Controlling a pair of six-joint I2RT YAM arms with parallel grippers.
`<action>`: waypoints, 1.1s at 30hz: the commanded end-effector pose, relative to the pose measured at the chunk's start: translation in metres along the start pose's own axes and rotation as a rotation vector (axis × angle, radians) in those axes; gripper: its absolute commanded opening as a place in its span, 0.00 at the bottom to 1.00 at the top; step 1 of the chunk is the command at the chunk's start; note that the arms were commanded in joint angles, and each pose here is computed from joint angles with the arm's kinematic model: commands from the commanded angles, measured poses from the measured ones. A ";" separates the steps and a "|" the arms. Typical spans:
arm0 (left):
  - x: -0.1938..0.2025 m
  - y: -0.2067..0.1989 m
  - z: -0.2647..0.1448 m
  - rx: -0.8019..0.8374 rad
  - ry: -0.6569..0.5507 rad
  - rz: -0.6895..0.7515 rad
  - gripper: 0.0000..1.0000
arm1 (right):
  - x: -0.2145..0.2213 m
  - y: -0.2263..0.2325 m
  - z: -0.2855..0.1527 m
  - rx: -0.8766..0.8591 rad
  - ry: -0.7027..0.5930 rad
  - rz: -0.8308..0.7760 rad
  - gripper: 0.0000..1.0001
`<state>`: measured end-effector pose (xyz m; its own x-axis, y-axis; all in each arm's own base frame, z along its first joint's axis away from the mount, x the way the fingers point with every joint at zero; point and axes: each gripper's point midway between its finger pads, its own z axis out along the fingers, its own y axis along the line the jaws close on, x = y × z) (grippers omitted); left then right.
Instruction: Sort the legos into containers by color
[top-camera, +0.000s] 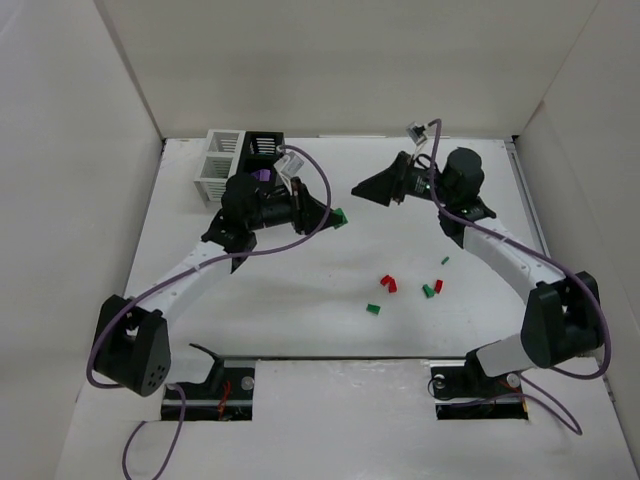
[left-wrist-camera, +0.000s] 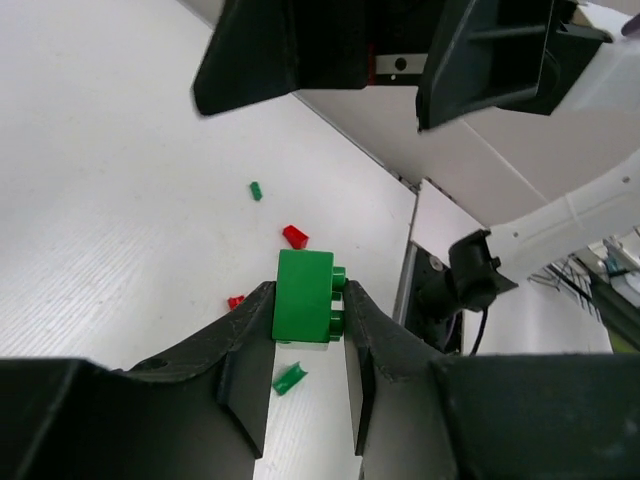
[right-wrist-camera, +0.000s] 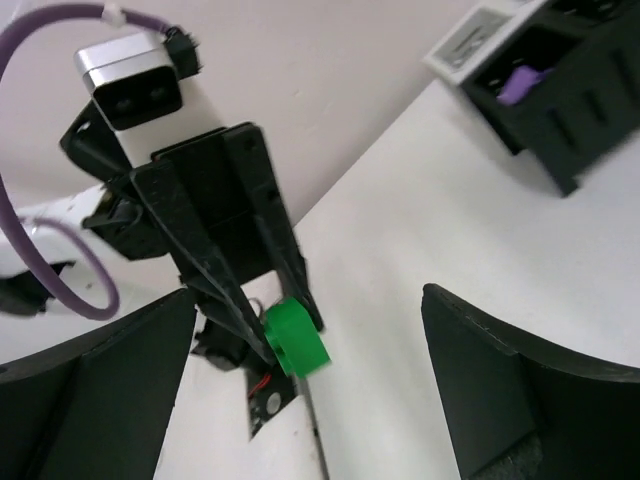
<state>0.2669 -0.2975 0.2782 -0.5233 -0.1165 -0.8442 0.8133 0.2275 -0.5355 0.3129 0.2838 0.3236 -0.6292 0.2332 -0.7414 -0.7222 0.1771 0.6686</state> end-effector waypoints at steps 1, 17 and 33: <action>-0.033 0.009 -0.008 -0.072 -0.064 0.041 0.00 | -0.038 -0.015 -0.014 0.053 -0.108 -0.061 0.99; -0.134 0.250 -0.192 -1.316 -0.330 -0.167 0.00 | -0.024 -0.108 -0.092 0.424 -0.109 -0.008 0.99; -0.100 0.329 -0.263 -1.694 -0.238 -0.279 0.13 | 0.007 -0.148 -0.140 0.719 -0.048 0.033 0.99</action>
<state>0.5160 0.0301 0.1668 -0.4745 -0.4342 -0.7657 -0.4862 0.8544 -0.1832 0.3767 0.1333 0.2126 -0.6388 0.3129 -0.7029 -0.3287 0.7150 0.6171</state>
